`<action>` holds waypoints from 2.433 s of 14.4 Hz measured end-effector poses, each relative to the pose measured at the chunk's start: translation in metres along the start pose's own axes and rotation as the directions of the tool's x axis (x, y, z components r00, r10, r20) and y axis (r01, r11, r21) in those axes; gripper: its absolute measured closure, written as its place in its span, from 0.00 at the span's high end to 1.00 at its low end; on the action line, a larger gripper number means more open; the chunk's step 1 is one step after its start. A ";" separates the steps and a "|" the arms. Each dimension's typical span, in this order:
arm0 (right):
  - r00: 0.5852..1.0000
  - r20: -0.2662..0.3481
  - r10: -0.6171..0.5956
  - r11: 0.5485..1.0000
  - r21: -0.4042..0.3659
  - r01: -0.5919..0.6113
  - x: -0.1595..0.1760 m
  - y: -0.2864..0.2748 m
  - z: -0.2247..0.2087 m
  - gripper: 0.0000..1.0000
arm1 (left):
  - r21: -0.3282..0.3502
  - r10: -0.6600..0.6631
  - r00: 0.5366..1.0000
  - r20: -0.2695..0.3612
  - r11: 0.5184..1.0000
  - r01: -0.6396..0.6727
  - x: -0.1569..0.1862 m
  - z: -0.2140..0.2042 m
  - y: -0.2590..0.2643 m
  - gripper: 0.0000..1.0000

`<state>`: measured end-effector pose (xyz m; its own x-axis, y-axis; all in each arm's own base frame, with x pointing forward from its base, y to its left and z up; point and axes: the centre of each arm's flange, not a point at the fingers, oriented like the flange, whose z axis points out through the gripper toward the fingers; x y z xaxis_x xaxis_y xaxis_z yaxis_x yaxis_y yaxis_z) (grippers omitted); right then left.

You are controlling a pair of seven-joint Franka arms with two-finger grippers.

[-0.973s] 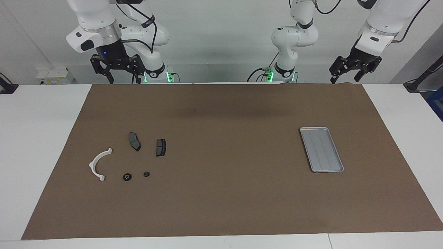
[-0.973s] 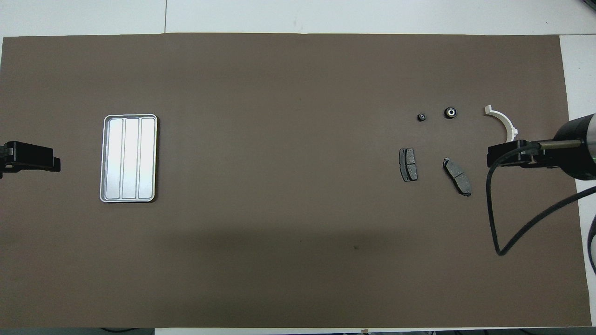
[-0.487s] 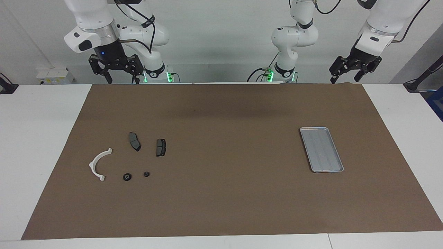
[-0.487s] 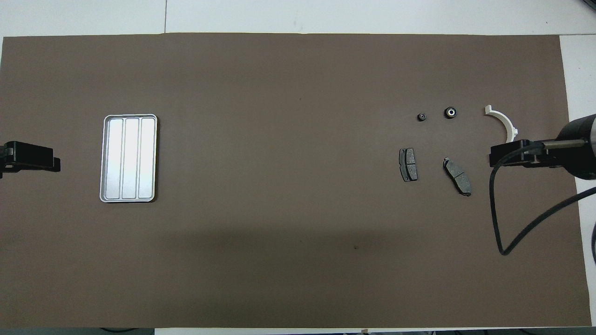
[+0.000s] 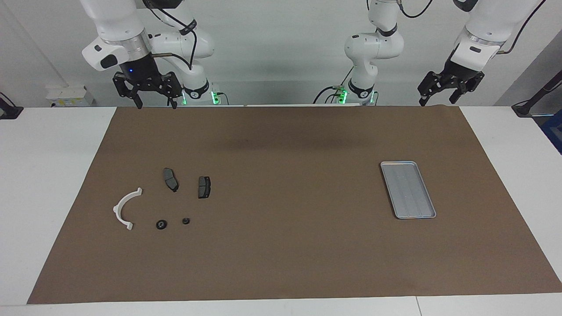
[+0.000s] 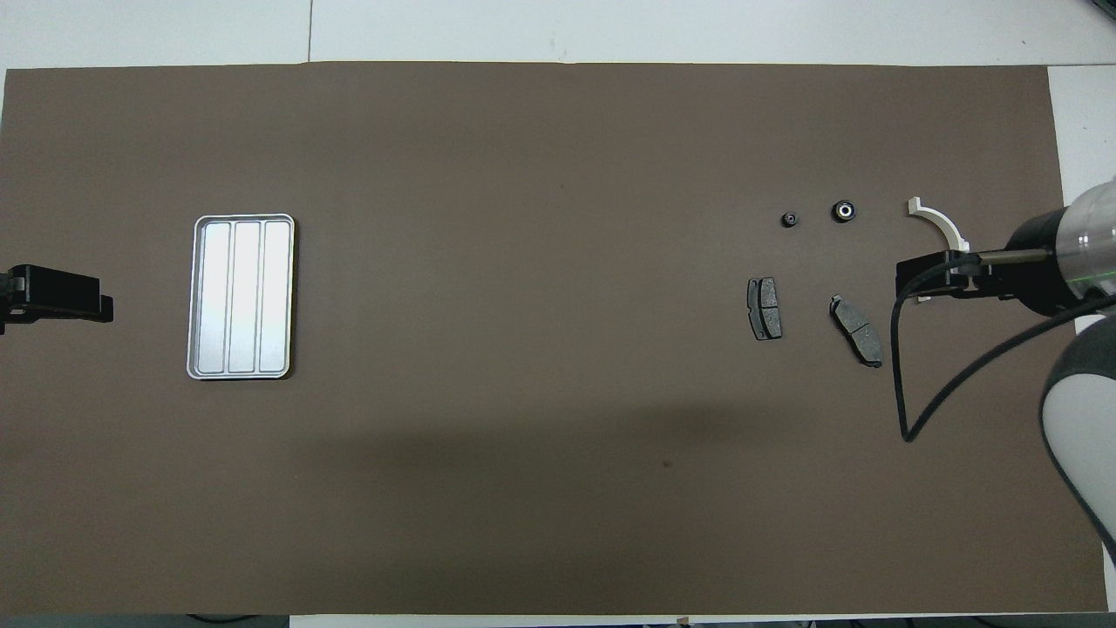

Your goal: Pick bearing gear from pile to tray

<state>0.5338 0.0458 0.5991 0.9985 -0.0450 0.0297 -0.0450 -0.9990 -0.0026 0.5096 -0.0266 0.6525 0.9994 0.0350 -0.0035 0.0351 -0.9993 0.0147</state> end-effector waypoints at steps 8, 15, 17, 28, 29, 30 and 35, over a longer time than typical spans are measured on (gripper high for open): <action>1.000 -0.009 0.016 1.000 0.014 -0.016 0.080 0.002 0.146 1.00 | 0.000 0.000 1.000 0.000 1.000 0.000 0.000 0.000 0.000 1.00; 0.991 -0.039 0.124 0.992 -0.025 -0.125 0.113 0.000 0.247 0.90 | 0.000 0.000 1.000 0.000 1.000 0.000 0.000 0.000 0.000 1.00; 0.985 -0.037 0.169 0.985 -0.025 -0.170 0.118 -0.003 0.263 0.90 | 0.000 0.000 1.000 0.000 1.000 0.000 0.000 0.000 0.000 1.00; 0.960 -0.055 0.273 0.960 -0.044 -0.276 0.141 -0.018 0.323 0.99 | 0.000 0.000 1.000 0.000 1.000 0.000 0.000 0.000 0.000 1.00; 0.957 -0.055 0.283 0.957 -0.044 -0.286 0.141 -0.018 0.324 0.91 | 0.000 0.000 1.000 0.000 1.000 0.000 0.000 0.000 0.000 1.00; 0.956 -0.055 0.288 0.956 -0.043 -0.290 0.141 -0.018 0.324 0.91 | 0.000 0.000 1.000 0.000 1.000 0.000 0.000 0.000 0.000 1.00; 0.955 -0.068 0.290 0.956 -0.034 -0.293 0.145 -0.024 0.317 0.41 | 0.000 0.000 1.000 0.000 1.000 0.000 0.000 0.000 0.000 1.00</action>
<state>0.6890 0.0635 0.2870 0.9382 -0.3328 0.0954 -0.3363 -0.9415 0.0230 0.5096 -0.0266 0.6525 0.9994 0.0350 -0.0035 0.0350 -0.9993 0.0147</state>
